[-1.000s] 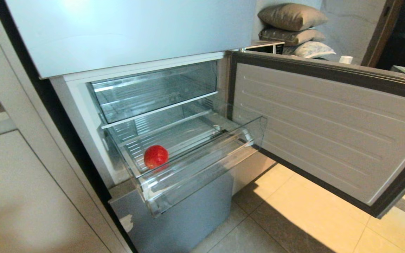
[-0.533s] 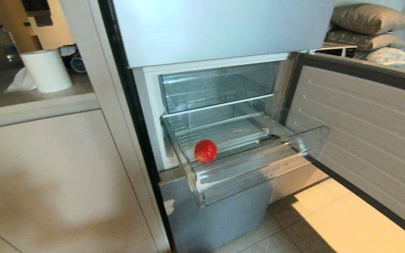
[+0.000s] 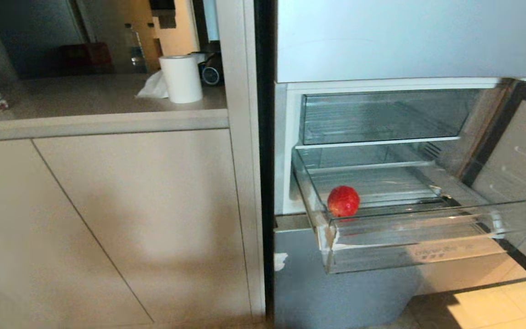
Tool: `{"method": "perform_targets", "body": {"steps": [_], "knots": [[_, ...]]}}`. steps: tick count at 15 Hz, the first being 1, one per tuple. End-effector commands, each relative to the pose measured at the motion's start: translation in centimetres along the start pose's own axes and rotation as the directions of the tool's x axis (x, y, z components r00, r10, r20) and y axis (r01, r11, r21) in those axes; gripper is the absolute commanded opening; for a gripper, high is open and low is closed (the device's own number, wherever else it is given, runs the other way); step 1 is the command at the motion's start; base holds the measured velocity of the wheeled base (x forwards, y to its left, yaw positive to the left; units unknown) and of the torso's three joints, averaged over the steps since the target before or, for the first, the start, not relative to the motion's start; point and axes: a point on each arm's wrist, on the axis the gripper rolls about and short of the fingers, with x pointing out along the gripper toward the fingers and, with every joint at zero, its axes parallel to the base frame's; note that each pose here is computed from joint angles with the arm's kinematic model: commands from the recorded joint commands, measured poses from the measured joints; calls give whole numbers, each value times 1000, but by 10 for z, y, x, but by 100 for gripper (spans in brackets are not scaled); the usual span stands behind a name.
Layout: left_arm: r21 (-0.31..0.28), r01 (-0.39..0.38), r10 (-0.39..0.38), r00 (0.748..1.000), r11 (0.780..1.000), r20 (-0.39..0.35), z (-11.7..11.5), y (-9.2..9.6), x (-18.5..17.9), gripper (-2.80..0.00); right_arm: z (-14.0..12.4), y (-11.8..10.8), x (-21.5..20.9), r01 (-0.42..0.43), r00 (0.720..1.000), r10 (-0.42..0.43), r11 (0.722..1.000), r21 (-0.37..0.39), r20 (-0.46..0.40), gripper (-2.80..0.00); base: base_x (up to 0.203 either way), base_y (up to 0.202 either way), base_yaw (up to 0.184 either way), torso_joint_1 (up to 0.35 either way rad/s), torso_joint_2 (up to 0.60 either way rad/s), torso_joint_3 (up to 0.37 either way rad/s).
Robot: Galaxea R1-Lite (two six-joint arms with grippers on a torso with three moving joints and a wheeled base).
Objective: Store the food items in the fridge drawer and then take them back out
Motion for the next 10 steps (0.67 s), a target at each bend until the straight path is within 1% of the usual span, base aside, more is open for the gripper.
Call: {"method": "perform_targets", "body": {"steps": [1,2,3,4,5,7,10], "knots": [[-2,0,0,1000,1000,0,0,0,0,-280,0,0,0,-7,1000,7,1000,-14,-2,-280,0,-9,130,1,2,2],[0,0,0,1000,1000,-1,0,0,0,-280,0,0,1,-14,1000,13,999,-33,-19,-280,5,-4,86,2,2,2],[0,0,0,1000,1000,-1,0,0,0,-280,1,1,5,-30,998,27,998,-58,-58,-280,0,0,0,0,0,0],[0,0,0,1000,1000,-1,0,0,0,-280,6,1,10,-46,995,39,996,-74,-93,-280,0,0,0,0,0,0],[0,0,0,1000,1000,0,0,0,0,-280,16,1,18,-62,993,53,994,-85,-105,-280,0,0,0,0,0,0],[0,0,0,1000,1000,-1,0,0,0,-280,41,2,40,-91,983,75,992,-90,-166,-280,0,0,0,0,0,0],[0,0,0,1000,1000,-1,0,0,0,-280,86,5,99,-114,956,92,991,-66,-279,-280,0,0,0,0,0,0]]}}
